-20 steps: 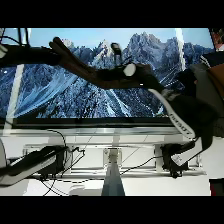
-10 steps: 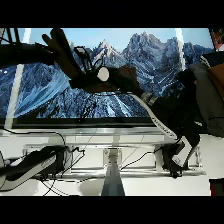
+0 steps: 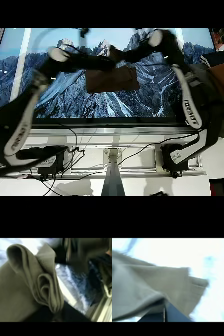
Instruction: Fold the clothes and pants, and hang the long-sleeved shirts on hangers.
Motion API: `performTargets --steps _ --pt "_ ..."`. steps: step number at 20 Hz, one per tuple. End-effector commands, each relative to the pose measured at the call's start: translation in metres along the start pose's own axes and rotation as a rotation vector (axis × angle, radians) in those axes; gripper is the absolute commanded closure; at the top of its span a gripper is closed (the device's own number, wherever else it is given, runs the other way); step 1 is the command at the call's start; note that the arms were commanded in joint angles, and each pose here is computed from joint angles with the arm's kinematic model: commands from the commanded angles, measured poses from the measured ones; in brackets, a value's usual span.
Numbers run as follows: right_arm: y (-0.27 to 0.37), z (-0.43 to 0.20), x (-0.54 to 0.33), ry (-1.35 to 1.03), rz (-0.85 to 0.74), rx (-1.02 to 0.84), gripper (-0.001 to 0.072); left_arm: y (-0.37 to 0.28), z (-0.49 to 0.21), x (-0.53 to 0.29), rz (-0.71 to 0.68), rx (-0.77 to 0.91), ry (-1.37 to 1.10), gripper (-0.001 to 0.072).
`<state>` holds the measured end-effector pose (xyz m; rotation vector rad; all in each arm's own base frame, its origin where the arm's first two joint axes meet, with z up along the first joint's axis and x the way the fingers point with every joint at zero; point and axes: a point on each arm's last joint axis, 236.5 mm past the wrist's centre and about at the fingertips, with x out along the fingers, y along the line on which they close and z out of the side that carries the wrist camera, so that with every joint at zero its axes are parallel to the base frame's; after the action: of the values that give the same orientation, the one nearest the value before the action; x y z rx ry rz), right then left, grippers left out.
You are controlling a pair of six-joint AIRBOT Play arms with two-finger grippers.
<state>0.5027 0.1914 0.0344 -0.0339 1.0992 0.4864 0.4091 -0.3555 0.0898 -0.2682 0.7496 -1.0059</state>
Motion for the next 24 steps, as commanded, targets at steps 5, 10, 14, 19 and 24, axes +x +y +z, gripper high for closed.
performTargets --steps 5,10,14,19,24 --pt "-0.15 -0.052 -0.039 0.058 -0.126 0.281 0.0323 0.018 -0.02 0.059 0.113 0.1 -0.032 0.0004" --pt "-0.134 -0.132 0.007 0.217 0.082 0.499 0.0157 0.079 -0.025 -0.012 0.288 0.184 0.131 0.0013" --pt "-0.072 -0.146 0.062 0.247 0.322 0.649 0.0012 0.118 -0.045 -0.071 0.398 0.235 0.3 0.0013" --pt "-0.014 -0.111 0.107 0.156 0.38 0.663 0.0013 0.133 -0.069 -0.104 0.413 0.194 0.42 0.0013" --pt "0.03 -0.099 0.122 0.127 0.36 0.505 0.0442 0.149 -0.075 -0.116 0.474 0.245 0.474 0.0013"
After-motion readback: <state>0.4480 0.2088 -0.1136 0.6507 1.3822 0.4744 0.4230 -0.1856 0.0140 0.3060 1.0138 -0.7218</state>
